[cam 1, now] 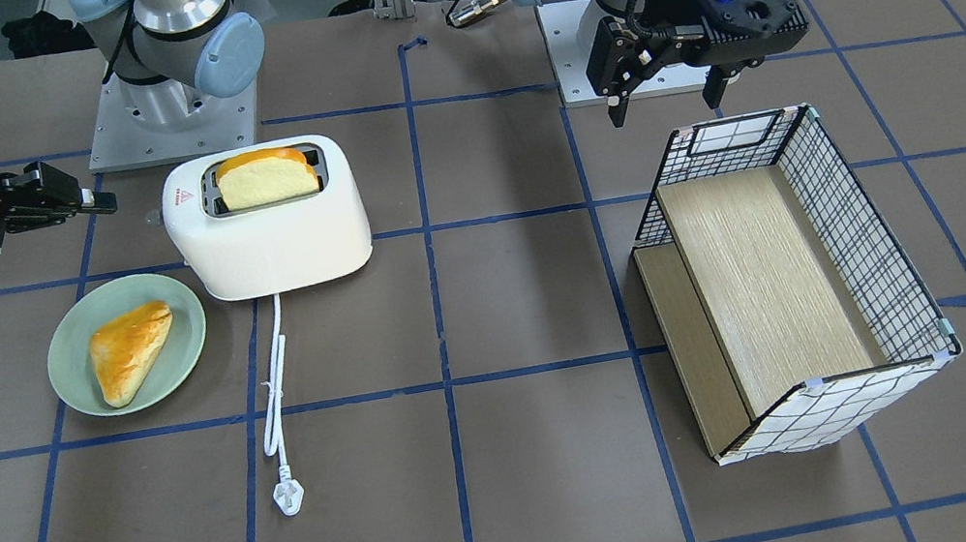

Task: Press toaster with right arm
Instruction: 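Move the right gripper outward and down beside the toaster's lever side, then press the toaster lever down with the right gripper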

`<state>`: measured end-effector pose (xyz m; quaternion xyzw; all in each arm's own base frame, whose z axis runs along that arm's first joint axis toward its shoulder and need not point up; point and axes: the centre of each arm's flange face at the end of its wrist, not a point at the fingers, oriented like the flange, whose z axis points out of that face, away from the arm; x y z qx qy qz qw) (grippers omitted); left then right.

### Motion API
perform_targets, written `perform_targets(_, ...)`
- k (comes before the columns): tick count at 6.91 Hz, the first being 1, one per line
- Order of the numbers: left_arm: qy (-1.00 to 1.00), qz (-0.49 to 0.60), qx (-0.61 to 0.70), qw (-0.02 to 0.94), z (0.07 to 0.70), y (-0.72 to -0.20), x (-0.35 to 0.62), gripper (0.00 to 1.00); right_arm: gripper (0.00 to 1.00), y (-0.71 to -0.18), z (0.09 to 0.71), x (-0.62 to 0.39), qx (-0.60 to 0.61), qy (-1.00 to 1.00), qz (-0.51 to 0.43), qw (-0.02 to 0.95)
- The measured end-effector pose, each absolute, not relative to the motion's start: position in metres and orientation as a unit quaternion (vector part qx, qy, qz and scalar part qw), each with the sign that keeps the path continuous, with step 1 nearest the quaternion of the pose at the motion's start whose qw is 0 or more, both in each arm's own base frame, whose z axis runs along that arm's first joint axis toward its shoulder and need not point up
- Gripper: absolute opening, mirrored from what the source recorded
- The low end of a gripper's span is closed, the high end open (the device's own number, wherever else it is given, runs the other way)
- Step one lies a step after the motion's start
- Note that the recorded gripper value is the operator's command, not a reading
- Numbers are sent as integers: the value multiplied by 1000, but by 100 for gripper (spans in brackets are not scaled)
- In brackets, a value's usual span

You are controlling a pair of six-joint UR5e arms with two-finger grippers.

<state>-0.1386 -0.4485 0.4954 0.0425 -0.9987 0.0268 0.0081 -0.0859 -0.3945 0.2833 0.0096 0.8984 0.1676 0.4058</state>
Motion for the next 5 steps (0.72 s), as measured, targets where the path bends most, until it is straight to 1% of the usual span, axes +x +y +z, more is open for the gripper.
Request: perform_targets(5, -999, 27, 43, 8, 496, -449, -139, 100, 0, -397, 251, -89, 8, 894, 179, 411)
